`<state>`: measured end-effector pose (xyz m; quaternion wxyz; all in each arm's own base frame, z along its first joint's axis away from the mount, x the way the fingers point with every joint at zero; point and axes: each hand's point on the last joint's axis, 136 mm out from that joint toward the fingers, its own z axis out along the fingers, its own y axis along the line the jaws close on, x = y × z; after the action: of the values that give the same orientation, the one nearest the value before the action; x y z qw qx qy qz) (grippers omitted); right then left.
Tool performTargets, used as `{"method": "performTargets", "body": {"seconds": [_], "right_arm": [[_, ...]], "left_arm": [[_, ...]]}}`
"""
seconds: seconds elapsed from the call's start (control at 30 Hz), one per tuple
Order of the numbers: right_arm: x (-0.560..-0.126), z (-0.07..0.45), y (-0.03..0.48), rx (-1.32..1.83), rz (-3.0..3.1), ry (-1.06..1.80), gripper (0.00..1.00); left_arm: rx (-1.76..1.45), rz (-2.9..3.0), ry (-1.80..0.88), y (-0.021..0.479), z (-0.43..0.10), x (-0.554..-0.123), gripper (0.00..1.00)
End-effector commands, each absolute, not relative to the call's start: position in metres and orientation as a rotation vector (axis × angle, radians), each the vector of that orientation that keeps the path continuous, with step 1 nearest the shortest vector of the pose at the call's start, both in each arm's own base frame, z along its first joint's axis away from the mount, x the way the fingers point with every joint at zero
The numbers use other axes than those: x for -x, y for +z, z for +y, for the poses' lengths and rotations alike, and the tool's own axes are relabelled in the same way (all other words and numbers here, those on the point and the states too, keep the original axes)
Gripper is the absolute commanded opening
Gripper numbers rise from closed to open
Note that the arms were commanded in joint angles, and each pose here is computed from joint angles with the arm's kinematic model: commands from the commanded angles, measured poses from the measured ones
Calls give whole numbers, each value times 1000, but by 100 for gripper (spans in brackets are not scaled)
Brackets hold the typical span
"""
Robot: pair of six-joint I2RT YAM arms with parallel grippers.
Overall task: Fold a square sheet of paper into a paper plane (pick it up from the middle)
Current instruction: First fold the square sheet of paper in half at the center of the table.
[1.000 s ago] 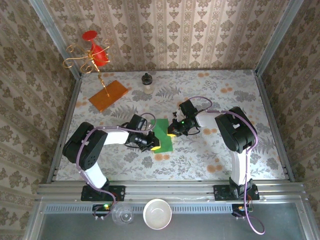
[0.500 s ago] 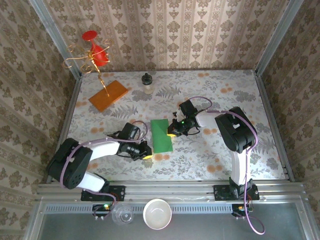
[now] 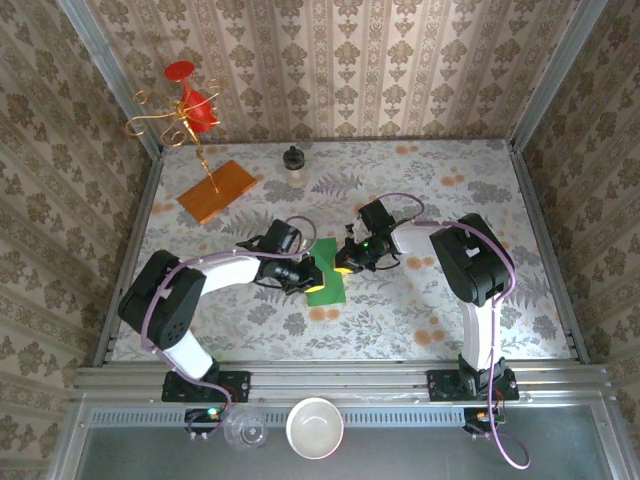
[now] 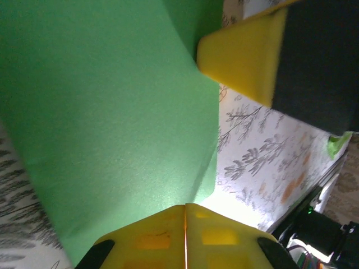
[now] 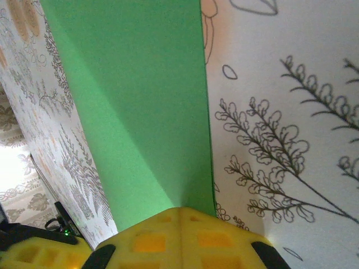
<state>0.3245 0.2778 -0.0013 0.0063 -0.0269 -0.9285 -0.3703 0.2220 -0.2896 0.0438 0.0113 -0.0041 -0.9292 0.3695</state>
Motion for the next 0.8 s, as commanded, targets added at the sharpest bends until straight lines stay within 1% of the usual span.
{"method": "performTargets", "body": {"seconds": [0.0, 0.3, 0.47, 0.57, 0.67, 0.77], "right_arm": [[-243, 167, -125, 358, -2865, -240, 5], [-244, 165, -124, 343, -2868, -229, 5], [-248, 167, -117, 335, -2885, -242, 5], [-255, 175, -108, 316, -2903, -309, 6], [-268, 193, -90, 275, -2924, -436, 8], [-289, 218, -54, 233, -2953, -627, 13]], "left_arm": [[47, -2904, 1074, 30, -285, -213, 10], [-26, -2824, 927, -11, -249, -164, 11], [-57, -2822, 907, -9, -234, -148, 11], [-49, -2854, 965, 9, -235, -152, 14], [-56, -2928, 1021, 32, -238, -168, 17], [-116, -3004, 1091, 52, -238, -190, 25]]}}
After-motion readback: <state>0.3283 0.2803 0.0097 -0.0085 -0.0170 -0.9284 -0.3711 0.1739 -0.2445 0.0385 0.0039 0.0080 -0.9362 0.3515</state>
